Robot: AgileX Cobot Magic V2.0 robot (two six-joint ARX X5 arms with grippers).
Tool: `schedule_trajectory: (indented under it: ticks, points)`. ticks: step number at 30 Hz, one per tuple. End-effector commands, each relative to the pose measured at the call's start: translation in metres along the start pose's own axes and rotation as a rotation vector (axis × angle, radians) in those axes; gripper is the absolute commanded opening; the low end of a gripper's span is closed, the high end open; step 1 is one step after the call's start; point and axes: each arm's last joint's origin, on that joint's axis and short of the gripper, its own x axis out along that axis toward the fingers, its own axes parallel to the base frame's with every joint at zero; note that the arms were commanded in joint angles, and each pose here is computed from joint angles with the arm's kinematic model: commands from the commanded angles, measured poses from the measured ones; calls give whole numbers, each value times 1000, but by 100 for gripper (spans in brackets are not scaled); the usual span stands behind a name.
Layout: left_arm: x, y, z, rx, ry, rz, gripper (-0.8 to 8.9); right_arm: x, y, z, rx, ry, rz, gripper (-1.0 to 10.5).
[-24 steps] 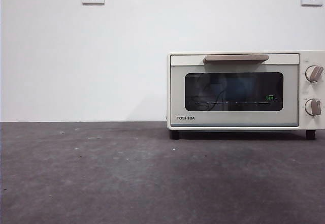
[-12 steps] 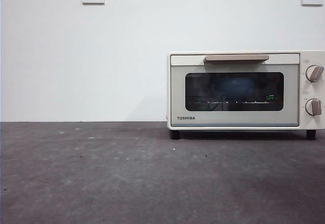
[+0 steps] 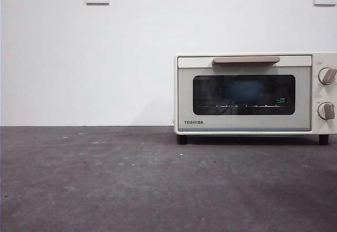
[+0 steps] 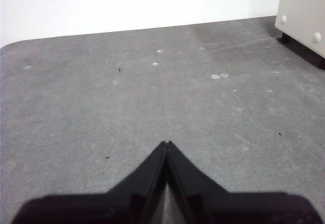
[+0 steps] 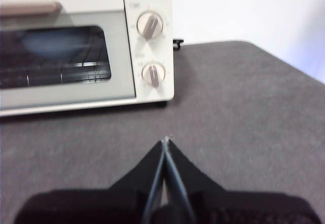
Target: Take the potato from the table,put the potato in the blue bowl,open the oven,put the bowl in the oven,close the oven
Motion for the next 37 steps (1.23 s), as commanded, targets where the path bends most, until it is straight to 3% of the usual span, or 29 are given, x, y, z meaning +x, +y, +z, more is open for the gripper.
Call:
schedule_trajectory:
  ticks: [1, 37]
  points:
    - [1, 0, -3, -5, 6, 1, -4, 1, 0, -7, 4, 48, 3, 1]
    - [1, 0, -3, -5, 11, 1, -4, 1, 0, -8, 8, 51, 5, 1]
